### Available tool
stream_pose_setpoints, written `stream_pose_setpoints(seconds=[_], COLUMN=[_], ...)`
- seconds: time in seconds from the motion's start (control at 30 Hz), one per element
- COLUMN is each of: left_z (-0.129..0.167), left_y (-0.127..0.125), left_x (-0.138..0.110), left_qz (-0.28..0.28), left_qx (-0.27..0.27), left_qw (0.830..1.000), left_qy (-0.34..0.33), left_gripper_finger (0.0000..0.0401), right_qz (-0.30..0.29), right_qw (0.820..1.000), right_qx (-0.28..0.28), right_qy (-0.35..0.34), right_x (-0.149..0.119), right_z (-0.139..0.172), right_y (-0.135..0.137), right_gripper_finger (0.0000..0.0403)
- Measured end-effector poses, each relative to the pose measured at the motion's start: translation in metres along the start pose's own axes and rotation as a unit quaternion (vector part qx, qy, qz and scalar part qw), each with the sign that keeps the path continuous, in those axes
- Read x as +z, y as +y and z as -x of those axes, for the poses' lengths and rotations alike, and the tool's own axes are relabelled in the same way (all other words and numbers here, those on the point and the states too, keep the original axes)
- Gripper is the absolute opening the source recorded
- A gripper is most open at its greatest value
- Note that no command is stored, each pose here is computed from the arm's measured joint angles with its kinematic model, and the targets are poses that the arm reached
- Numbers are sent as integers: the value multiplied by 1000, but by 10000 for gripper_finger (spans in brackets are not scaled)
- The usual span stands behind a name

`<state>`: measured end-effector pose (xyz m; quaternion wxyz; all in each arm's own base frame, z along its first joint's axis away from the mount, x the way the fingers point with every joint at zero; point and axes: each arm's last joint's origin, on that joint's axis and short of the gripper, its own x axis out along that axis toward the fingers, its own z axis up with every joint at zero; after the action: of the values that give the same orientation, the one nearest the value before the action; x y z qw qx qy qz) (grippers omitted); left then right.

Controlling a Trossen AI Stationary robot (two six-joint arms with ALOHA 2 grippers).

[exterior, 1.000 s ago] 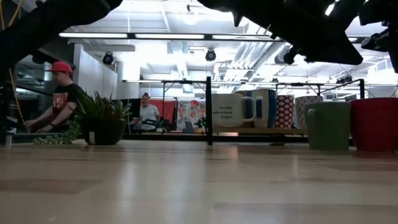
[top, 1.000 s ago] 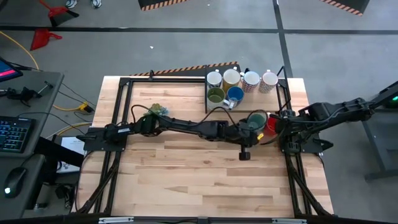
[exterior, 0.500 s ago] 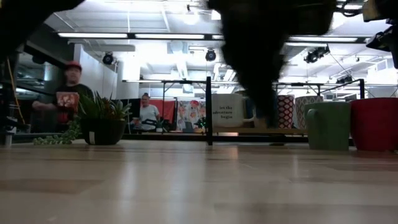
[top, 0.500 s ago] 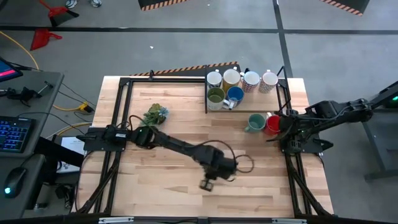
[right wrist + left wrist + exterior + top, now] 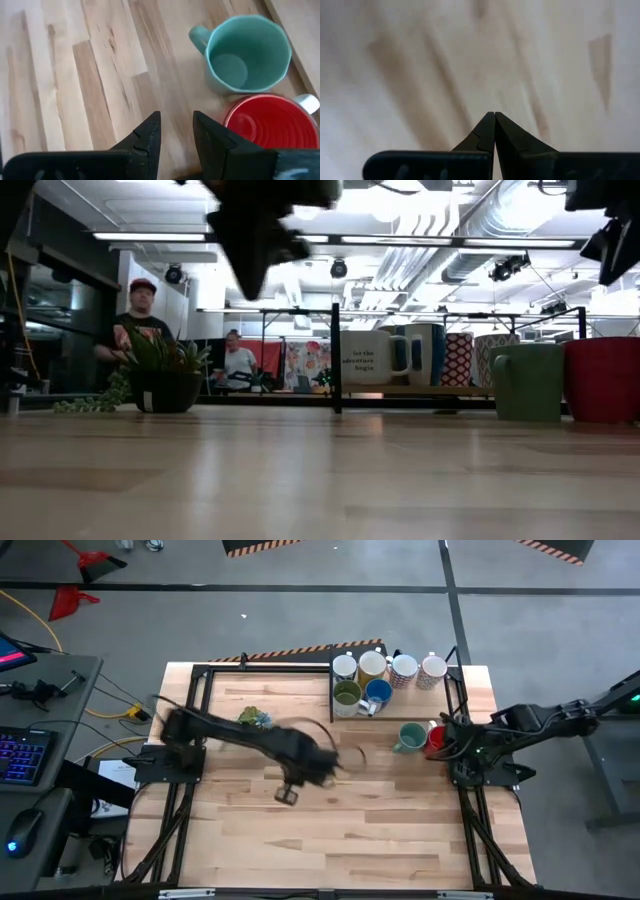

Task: Place coffee mugs
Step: Put the green mug on the shelf

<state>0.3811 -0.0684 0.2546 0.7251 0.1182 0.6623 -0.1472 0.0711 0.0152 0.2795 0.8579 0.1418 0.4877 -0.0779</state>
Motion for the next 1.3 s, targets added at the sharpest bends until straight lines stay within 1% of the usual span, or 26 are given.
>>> stream_pose_setpoints(seconds=[0.13,0.23,0.27,0.33,0.4,0.43,0.5,0.57,0.63,0.7,0.73,0.83,0.97,1.07,1.17,1.23,1.3], left_z=[19,31,35,46,57,63,76,87,96,102,103,97,72,50,26,15,9], left_y=[10,6,3,-4,-10,-13,-17,-20,-21,-21,-21,-15,-3,6,15,21,26], left_x=[-54,-93,-105,-130,-151,-160,-174,-184,-187,-182,-178,-156,-128,-116,-114,-116,-119], left_qz=[83,115,122,119,107,107,123,147,165,173,170,137,94,66,36,13,-12], left_qx=[32,46,54,73,89,97,111,120,122,129,133,153,182,191,177,161,145], left_qw=[994,985,983,979,975,971,955,934,913,891,883,867,868,884,904,908,909], left_qy=[-65,-115,-126,-149,-175,-191,-245,-304,-353,-399,-417,-453,-452,-422,-388,-387,-391], left_gripper_finger=[0,0,0,0,0,0,0,0,0,0,0,0,0,0,0,0,0], right_qz=[11,3,-6,-22,-24,-15,14,44,75,110,129,179,212,223,226,222,210], right_qw=[1000,1000,1000,999,996,994,987,983,979,976,973,963,945,927,910,904,904], right_qx=[-3,-3,-1,21,48,61,83,95,101,100,98,95,86,77,66,67,70], right_qy=[14,10,2,-29,-68,-90,-134,-153,-162,-161,-162,-177,-235,-292,-340,-360,-367], right_x=[-5,-7,-7,-3,2,4,9,11,13,12,12,14,23,31,38,41,42], right_z=[-12,-24,-29,-36,-43,-47,-53,-57,-58,-58,-59,-58,-54,-48,-42,-40,-38], right_y=[0,2,3,8,14,17,24,28,31,32,33,34,38,41,44,45,45], right_gripper_finger=[94,94,94,94,94,94,94,94,94,94,94,94,94,94,94,94,94])
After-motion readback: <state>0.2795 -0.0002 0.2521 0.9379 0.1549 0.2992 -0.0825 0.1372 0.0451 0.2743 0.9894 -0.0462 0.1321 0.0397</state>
